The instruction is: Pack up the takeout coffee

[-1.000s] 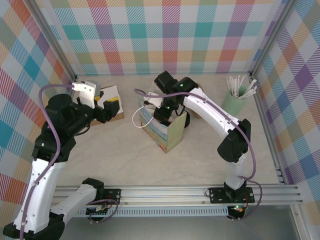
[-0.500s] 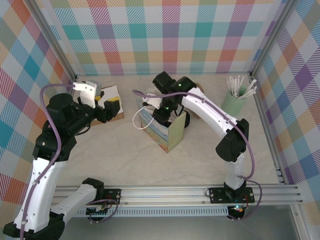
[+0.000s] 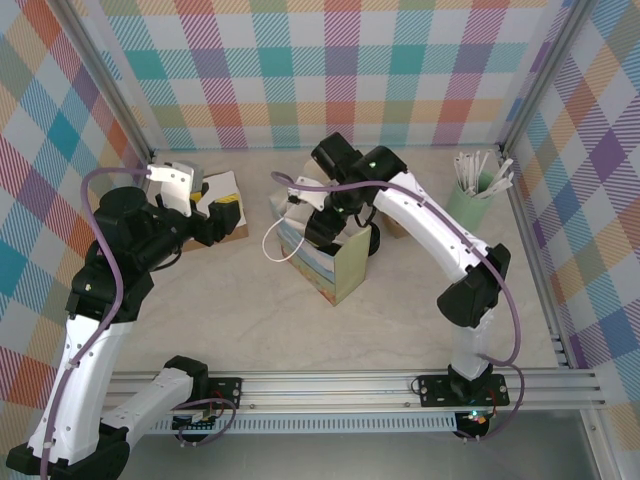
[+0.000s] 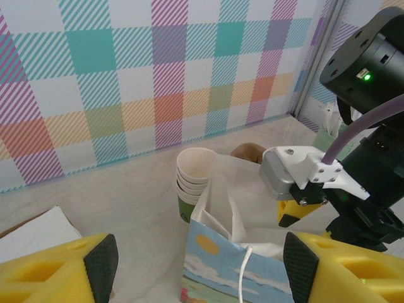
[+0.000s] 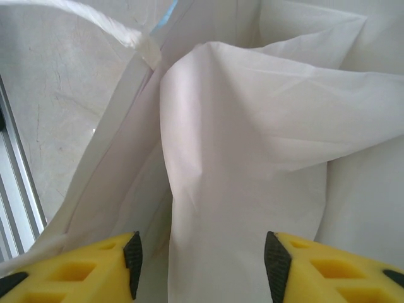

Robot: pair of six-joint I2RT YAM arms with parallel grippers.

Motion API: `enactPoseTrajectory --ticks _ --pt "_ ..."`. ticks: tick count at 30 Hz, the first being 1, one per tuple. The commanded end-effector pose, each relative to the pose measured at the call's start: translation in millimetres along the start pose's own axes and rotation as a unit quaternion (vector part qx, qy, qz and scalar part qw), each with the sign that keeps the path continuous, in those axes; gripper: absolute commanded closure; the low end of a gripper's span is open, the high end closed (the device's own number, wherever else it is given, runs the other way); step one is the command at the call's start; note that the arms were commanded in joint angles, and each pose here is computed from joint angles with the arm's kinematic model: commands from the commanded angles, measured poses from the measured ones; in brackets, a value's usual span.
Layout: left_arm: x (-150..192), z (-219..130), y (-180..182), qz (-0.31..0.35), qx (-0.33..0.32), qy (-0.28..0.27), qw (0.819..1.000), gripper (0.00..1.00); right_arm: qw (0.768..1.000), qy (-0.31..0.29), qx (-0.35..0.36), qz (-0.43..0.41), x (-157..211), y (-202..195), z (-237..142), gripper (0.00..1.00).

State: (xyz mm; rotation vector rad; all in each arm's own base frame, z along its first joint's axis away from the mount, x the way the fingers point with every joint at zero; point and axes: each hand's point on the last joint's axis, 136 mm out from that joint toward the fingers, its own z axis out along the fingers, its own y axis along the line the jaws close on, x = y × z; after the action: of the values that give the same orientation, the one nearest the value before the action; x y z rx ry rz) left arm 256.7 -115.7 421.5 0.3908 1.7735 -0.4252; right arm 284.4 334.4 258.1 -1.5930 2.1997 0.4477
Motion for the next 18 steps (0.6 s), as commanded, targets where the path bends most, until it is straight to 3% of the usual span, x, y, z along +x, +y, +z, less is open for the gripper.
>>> enactPoseTrajectory --ticks 1,5,18 --pt "3 2 -3 -0.009 0.009 0.002 1.000 0.28 1.000 -0.023 0.014 -0.010 -6 7 -31 0.41" --pt "8 5 2 -0.021 -0.004 0.003 1.000 0.26 0.998 -0.039 0.044 0.001 -9 3 -51 0.37" --pt "46 17 49 -0.093 -0.132 0.021 0.987 0.13 0.972 -0.128 0.158 0.116 0 -30 -117 0.02"
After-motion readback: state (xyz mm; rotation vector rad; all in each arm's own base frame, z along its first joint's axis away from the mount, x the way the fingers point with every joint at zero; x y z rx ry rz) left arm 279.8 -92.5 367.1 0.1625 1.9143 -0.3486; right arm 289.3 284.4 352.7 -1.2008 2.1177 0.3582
